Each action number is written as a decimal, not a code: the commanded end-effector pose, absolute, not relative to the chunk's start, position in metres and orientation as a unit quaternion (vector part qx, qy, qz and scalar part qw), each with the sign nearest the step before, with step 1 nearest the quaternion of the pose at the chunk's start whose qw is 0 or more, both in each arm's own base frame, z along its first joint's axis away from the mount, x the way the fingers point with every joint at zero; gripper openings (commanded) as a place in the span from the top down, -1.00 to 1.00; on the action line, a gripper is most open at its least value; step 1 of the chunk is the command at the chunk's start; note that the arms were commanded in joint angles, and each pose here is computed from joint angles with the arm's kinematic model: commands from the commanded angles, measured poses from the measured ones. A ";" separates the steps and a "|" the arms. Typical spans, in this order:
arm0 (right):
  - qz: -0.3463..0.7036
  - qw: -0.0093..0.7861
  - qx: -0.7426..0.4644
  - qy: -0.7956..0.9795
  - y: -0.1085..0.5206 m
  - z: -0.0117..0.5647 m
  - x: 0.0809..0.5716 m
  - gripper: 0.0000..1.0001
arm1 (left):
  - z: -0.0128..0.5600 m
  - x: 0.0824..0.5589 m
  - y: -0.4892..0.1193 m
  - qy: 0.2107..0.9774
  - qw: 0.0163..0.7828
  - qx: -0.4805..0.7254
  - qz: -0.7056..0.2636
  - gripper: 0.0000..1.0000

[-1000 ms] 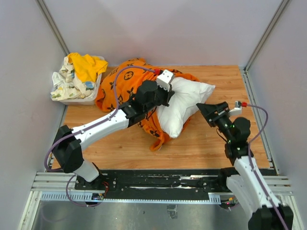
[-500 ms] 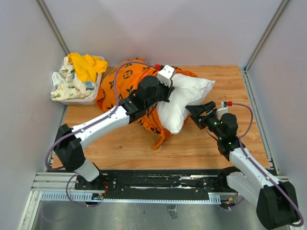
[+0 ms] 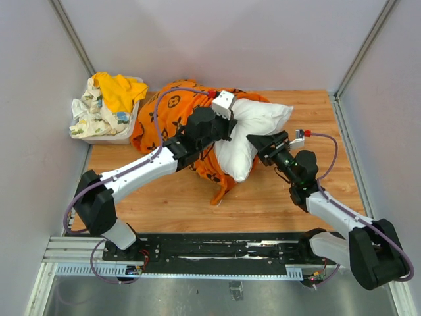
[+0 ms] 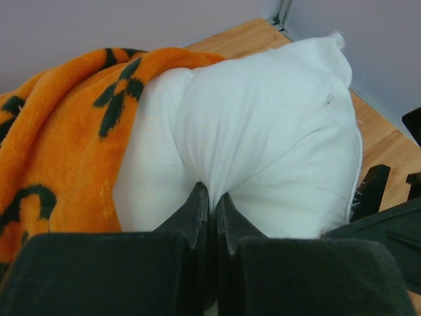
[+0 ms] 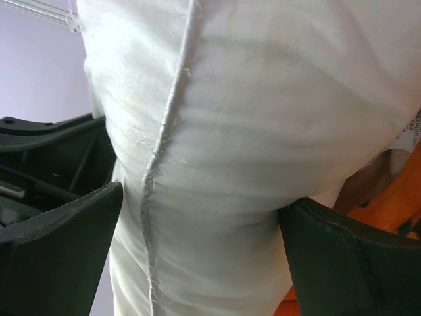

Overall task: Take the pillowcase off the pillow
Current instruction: Remove the pillow from the pillowcase.

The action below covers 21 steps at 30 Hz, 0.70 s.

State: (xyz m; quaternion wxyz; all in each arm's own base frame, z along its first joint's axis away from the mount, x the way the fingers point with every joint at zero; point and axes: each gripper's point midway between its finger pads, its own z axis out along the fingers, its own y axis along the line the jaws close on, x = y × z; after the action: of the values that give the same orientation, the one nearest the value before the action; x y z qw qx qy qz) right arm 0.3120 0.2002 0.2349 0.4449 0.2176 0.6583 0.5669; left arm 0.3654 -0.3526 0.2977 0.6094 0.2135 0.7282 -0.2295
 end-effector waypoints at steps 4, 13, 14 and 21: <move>0.643 0.500 0.149 0.561 0.212 0.326 0.303 -0.97 | 0.240 0.356 -0.366 0.751 0.567 0.202 -0.271 0.99; 0.622 0.475 0.155 0.602 0.226 0.302 0.313 -0.97 | 0.230 0.345 -0.378 0.748 0.546 0.209 -0.314 0.99; 0.623 0.473 0.150 0.605 0.229 0.300 0.312 -0.84 | 0.230 0.345 -0.377 0.748 0.546 0.208 -0.313 1.00; 0.589 0.432 0.100 0.676 0.242 0.258 0.300 0.96 | 0.236 0.346 -0.352 0.756 0.547 0.202 -0.296 0.55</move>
State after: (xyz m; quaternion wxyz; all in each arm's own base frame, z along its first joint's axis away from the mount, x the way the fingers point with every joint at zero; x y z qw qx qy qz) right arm 0.3215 0.2170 0.2089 0.4161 0.2006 0.7026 0.5413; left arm 0.3587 -0.3641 0.2578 0.5870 0.1884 0.7306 -0.2937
